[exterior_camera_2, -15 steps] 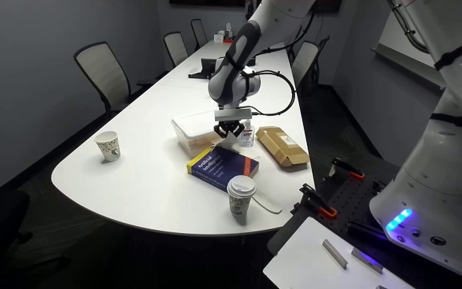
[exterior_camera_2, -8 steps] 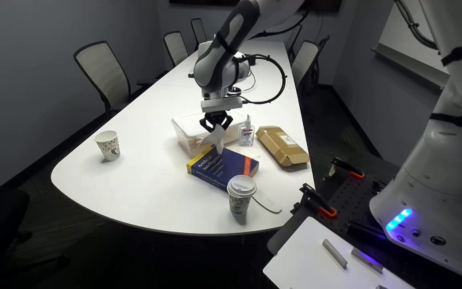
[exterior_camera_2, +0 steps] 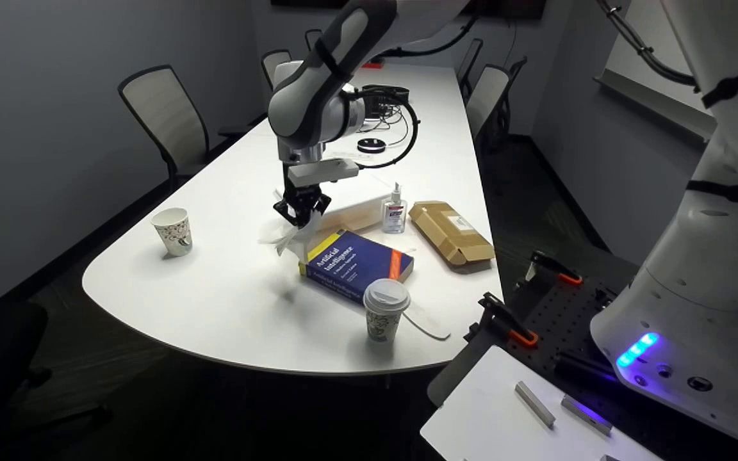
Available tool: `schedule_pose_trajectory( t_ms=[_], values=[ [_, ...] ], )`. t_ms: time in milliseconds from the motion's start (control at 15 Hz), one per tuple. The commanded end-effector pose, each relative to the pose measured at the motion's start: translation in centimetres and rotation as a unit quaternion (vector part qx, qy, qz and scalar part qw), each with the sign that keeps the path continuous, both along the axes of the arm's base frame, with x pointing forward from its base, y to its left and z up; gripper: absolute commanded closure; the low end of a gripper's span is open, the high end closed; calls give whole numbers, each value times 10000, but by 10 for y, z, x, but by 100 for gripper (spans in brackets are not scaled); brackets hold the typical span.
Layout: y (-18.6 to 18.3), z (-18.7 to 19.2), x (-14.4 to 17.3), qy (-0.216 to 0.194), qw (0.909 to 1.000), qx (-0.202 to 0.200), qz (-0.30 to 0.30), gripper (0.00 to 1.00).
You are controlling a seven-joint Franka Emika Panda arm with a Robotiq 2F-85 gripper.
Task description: Move the bottle to the left and use the cloth to wipe the table
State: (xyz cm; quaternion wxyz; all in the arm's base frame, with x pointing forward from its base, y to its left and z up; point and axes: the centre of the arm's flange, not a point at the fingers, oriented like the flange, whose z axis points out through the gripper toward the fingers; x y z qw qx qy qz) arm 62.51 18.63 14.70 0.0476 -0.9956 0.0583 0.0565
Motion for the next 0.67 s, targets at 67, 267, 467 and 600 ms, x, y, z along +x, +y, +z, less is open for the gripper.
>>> schedule_pose_trajectory(
  t_ms=[67, 267, 467, 600],
  values=[
    [41, -46, 27, 204, 9952, 385, 878, 99],
    [44, -82, 32, 384, 9919, 480, 1114, 99],
    [40, -109, 35, 603, 9893, 510, 1229, 72],
    [38, -116, 37, 690, 9880, 501, 1288, 58]
  ],
)
